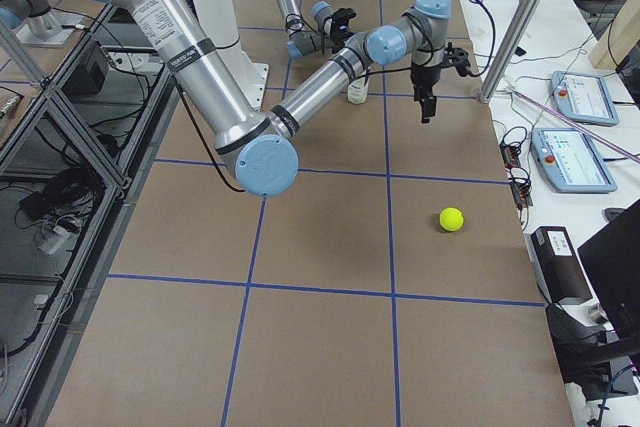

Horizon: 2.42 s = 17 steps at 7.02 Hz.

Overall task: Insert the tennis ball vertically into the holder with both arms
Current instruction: 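Raise the right gripper and move it toward the farther yellow ball, then grasp the farther yellow tennis ball with the right gripper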

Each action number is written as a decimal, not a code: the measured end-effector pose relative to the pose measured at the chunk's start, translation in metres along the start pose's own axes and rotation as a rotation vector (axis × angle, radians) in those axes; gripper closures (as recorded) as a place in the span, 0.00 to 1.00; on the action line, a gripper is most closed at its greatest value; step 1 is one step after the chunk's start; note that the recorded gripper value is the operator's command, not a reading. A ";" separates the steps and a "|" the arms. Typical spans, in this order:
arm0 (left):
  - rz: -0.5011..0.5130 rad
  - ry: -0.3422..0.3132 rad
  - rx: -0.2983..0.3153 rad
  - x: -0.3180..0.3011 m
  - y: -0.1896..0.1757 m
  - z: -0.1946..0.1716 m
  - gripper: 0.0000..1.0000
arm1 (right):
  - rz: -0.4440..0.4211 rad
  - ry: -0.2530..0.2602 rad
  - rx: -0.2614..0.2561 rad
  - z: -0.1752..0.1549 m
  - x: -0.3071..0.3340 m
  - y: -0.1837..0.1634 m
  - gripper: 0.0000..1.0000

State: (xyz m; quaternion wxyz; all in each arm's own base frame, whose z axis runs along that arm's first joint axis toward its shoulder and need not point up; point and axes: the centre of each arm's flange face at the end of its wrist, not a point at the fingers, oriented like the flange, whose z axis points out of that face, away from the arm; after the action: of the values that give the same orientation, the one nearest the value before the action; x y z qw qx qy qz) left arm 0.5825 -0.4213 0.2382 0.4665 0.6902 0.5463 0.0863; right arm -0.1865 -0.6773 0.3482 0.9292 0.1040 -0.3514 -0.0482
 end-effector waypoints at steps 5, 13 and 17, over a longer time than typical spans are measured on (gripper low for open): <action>0.001 -0.002 -0.002 -0.001 0.001 -0.001 0.15 | -0.072 -0.031 0.064 0.138 0.139 -0.022 0.01; 0.000 -0.001 -0.006 0.001 0.003 -0.002 0.15 | -0.072 0.041 0.051 0.211 0.126 -0.012 0.59; 0.000 0.000 -0.006 0.001 0.003 -0.002 0.15 | -0.082 0.072 0.063 0.216 0.120 -0.011 1.00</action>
State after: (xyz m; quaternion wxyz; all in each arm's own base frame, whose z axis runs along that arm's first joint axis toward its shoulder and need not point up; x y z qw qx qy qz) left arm 0.5844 -0.4192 0.2410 0.4688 0.6888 0.5460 0.0881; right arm -0.2397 -0.7420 0.5807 0.9347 0.1489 -0.3146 -0.0714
